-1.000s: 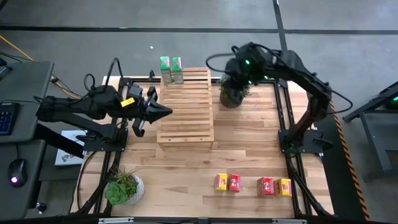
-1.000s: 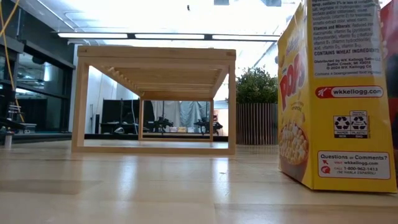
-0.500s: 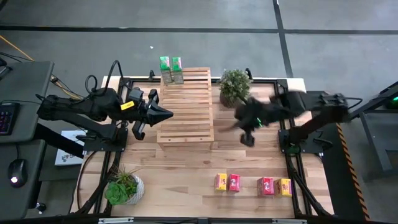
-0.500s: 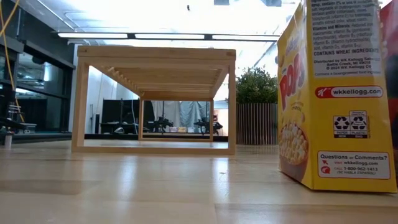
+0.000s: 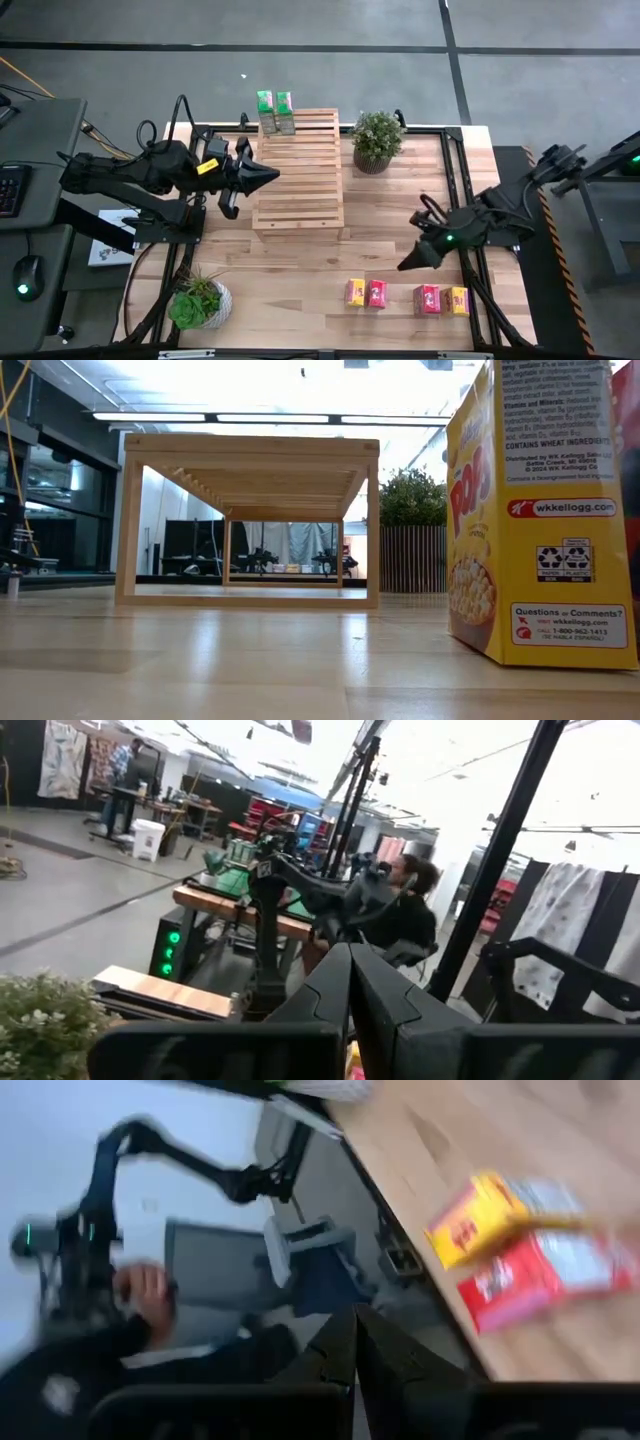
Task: Stack cereal on shelf
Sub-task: Put the right red cereal box on the shelf
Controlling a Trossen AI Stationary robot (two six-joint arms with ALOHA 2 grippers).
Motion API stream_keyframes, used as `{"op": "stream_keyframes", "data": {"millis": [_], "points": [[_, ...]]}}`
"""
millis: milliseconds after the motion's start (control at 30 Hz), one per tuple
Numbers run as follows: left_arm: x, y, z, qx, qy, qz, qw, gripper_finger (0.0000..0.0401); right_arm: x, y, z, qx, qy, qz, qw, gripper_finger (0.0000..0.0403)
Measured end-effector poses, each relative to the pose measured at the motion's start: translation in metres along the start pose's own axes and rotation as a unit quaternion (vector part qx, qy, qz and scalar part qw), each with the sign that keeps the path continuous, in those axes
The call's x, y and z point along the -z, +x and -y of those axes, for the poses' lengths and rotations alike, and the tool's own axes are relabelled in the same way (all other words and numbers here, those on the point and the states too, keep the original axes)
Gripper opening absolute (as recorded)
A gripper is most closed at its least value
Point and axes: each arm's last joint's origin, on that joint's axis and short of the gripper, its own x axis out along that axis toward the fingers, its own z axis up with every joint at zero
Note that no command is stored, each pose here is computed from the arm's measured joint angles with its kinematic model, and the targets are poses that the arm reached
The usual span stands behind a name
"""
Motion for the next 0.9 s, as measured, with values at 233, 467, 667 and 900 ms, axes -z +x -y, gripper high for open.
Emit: {"op": "stream_keyframes", "data": {"millis": [233, 467, 667, 900], "points": [[0.000, -0.003, -0.001, -0.001, 0.036, -0.010, 0.999, 0.0000, 0.018, 0.027, 0.008, 0.057, 0.143, -0.092, 0.984, 0.0093], [0.000, -0.012, -0.002, -0.006, 0.052, -0.031, 0.998, 0.0000, 0.029, 0.049, 0.004, 0.114, 0.219, -0.189, 0.950, 0.0228], [-0.002, -0.015, -0.002, -0.006, 0.053, -0.031, 0.998, 0.0000, 0.034, 0.048, 0.003, 0.136, 0.272, -0.212, 0.929, 0.0299], [-0.002, -0.015, -0.002, -0.006, 0.048, -0.028, 0.998, 0.0000, 0.065, 0.032, 0.004, 0.250, 0.269, -0.119, 0.922, 0.0310]]}}
